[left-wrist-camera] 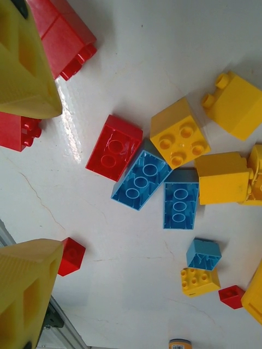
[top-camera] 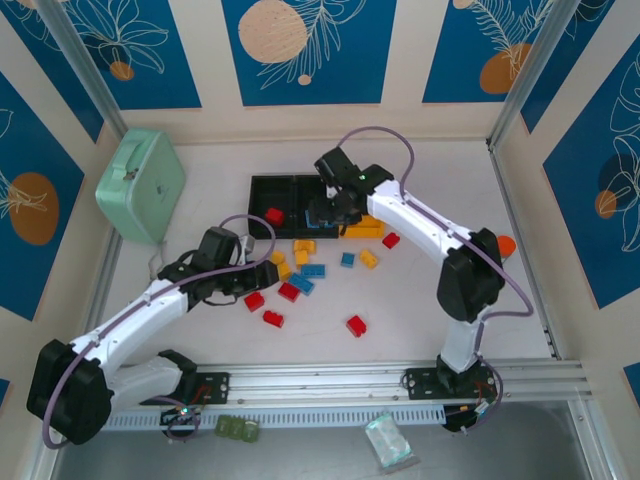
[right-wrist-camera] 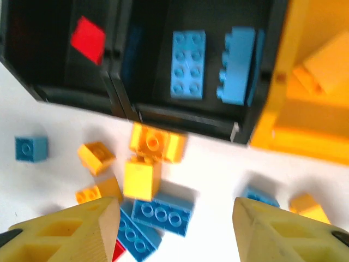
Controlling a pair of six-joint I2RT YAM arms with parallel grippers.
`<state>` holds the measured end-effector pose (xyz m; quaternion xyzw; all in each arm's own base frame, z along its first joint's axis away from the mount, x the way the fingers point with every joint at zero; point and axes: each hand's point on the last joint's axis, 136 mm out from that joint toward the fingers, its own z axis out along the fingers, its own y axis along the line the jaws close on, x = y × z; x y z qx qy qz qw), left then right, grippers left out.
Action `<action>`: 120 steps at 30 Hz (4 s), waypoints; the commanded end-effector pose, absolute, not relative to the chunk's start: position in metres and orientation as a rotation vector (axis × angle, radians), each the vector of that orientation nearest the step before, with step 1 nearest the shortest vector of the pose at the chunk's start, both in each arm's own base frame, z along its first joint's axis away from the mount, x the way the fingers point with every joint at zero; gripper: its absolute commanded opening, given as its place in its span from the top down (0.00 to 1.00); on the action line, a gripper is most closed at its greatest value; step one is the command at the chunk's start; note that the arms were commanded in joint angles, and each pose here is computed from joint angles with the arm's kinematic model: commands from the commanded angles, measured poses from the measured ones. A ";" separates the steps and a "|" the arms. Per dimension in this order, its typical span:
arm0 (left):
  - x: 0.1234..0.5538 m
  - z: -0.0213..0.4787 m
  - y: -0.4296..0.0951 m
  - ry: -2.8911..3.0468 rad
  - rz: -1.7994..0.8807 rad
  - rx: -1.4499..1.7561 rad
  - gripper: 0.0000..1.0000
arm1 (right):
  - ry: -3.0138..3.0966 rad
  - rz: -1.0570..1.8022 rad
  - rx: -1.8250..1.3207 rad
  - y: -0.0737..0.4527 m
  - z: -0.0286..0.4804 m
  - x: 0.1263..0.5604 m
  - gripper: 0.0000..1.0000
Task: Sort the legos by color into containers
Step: Pick up the lego from the bottom-center of the table, then place the lego in the container.
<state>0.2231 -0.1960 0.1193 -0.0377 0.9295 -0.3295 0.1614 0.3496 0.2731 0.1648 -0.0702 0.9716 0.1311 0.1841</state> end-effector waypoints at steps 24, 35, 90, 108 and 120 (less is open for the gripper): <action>0.174 0.079 -0.198 2.798 -0.967 -0.039 0.40 | 2.985 0.245 -0.471 0.212 0.055 0.134 0.29; 0.173 0.075 -0.198 2.805 -0.945 -0.049 0.40 | 3.023 0.162 -0.515 0.218 0.033 0.136 0.61; 0.214 0.112 -0.131 2.649 -0.815 -0.489 0.41 | 2.755 0.929 -0.285 0.445 0.118 0.434 0.69; 0.218 0.114 -0.132 2.645 -0.811 -0.478 0.40 | 2.666 0.916 -0.351 0.442 0.164 0.427 0.52; 0.221 0.113 -0.137 2.664 -0.830 -0.443 0.40 | 2.594 0.866 -0.391 0.422 0.211 0.406 0.52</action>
